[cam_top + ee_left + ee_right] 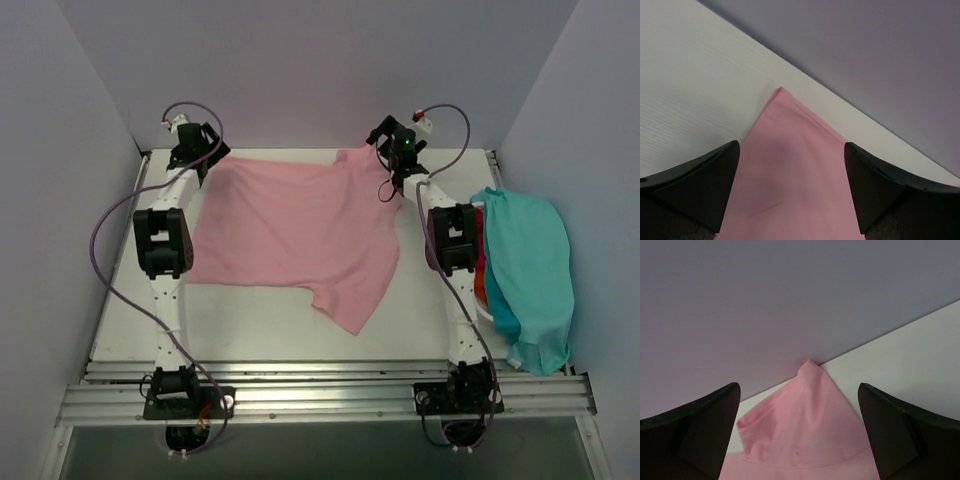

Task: Fold and stack the t-shirts
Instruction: Flatten out the tshirt, then grap the side of the flattened tshirt closest away from the robot with both arms

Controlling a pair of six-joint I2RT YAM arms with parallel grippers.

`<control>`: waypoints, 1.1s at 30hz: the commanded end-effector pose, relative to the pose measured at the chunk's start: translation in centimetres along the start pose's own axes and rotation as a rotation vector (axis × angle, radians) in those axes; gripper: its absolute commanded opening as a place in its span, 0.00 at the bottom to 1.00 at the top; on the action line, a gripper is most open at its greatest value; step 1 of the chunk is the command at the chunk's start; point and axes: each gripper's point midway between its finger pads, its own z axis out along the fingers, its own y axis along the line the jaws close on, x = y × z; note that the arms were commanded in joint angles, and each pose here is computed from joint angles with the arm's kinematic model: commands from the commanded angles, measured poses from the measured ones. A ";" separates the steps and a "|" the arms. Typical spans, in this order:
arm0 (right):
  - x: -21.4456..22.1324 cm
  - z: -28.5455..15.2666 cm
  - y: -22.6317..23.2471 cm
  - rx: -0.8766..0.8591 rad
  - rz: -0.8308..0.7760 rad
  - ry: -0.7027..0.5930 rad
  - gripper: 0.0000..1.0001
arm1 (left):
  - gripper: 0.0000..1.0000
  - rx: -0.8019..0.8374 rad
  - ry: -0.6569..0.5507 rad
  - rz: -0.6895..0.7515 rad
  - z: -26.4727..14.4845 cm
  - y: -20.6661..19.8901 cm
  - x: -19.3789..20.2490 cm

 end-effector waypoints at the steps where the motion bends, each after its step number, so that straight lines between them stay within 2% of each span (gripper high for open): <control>1: -11.0 -6.0 10.7 -0.243 0.028 -0.215 1.00 | 0.94 0.137 -0.162 -0.047 -6.2 -6.3 -8.5; 2: -11.5 -7.0 10.9 -0.244 0.026 -0.228 1.00 | 0.94 0.113 -0.137 -0.045 -6.5 -5.0 -6.8; 3: -11.9 -8.3 11.4 -0.253 0.023 -0.237 1.00 | 0.94 0.114 -0.177 -0.051 -7.8 -5.0 -7.8; 4: -12.3 -10.8 12.0 -0.261 0.022 -0.243 1.00 | 0.94 0.188 -0.298 -0.069 -11.8 -7.4 -12.1; 5: -12.4 -11.9 11.9 -0.247 0.016 -0.251 1.00 | 0.94 0.156 -0.270 -0.064 -12.2 -5.6 -10.0; 6: -12.5 -13.2 12.0 -0.242 0.006 -0.251 1.00 | 0.94 0.153 -0.308 -0.069 -13.8 -5.5 -11.0; 7: -12.2 -15.6 11.3 -0.212 -0.005 -0.235 1.00 | 0.94 0.176 -0.372 -0.068 -17.4 -6.5 -13.5; 8: -12.2 -16.6 10.1 -0.160 0.005 -0.243 1.00 | 0.94 0.143 -0.355 -0.059 -17.9 -5.2 -12.4; 9: -14.2 -19.3 10.1 -0.155 0.029 -0.274 1.00 | 0.94 0.138 -0.385 -0.055 -20.7 -5.4 -13.7; 10: -13.7 -20.3 8.8 -0.119 0.048 -0.268 1.00 | 0.94 0.122 -0.378 -0.054 -21.5 -4.9 -13.3; 11: -10.4 -21.0 5.4 -0.042 0.042 -0.210 1.00 | 0.94 0.106 -0.372 -0.054 -22.3 -4.3 -12.9; 13: -10.4 -24.2 3.1 0.034 0.106 -0.214 1.00 | 0.94 0.085 -0.344 -0.062 -24.3 -2.9 -11.0; 14: -7.4 -25.4 0.7 0.087 0.085 -0.164 0.99 | 0.94 0.079 -0.327 -0.064 -24.7 -2.4 -9.9; 16: -5.9 -27.9 -1.4 0.171 0.117 -0.130 0.98 | 0.94 0.063 -0.287 -0.059 -26.4 -0.9 -6.6; 19: -1.3 -30.6 -4.5 0.241 0.138 0.014 0.93 | 0.94 0.027 -0.226 -0.050 -28.4 1.1 -1.9; 21: 2.0 -33.3 -7.2 0.332 0.080 0.096 0.92 | 0.94 0.008 -0.190 -0.050 -30.1 2.1 0.1; 22: 1.7 -34.2 -8.0 0.371 0.101 0.072 0.95 | 0.94 -0.020 -0.156 -0.044 -30.3 3.3 1.8; 24: 3.1 -36.3 -10.3 0.438 0.080 0.120 0.99 | 0.94 -0.051 -0.115 -0.048 -31.4 4.5 3.4; 28: 7.1 -39.8 -11.6 0.383 0.153 0.265 1.00 | 0.94 -0.094 -0.062 -0.041 -32.4 6.7 5.7; 33: 8.9 -43.0 -11.7 0.294 0.223 0.313 0.98 | 0.94 -0.080 -0.037 -0.047 -33.0 7.1 6.6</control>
